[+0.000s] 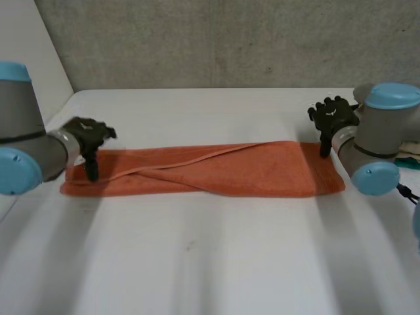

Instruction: Fold the laundry.

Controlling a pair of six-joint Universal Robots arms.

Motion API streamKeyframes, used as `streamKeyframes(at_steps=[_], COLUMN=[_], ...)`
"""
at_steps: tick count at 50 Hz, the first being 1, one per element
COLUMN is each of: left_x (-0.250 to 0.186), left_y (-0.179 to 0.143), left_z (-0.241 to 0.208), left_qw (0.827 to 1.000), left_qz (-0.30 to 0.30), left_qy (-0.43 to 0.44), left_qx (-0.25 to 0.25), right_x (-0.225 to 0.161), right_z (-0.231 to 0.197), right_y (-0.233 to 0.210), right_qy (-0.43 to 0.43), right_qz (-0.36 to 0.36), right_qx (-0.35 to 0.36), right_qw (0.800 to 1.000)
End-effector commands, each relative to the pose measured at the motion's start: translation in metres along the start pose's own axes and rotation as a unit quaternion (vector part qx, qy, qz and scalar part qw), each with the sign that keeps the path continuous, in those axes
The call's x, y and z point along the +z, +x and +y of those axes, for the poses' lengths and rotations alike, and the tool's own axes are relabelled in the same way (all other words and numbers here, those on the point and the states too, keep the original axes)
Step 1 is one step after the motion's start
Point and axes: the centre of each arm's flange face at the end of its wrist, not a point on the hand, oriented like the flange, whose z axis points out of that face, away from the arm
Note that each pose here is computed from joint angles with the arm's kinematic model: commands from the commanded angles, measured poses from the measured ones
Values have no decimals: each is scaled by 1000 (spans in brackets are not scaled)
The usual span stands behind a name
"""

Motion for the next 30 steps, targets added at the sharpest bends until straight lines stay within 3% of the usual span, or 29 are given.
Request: streamKeyframes(at_steps=[1,18,30], left_x=[13,78,103], left_y=[29,23,22], left_z=[15,10,13], left_qw=[998,993,992], left_qz=[21,-75,-83], left_qy=[7,20,26], left_qx=[64,84,90], right_x=[-16,-37,-39], right_z=[11,29,33], right_y=[-12,-8,3], right_qy=[-24,-59,-56], right_qz=[-32,-41,-28], right_qx=[-2,3,5], right_qw=[999,997,998])
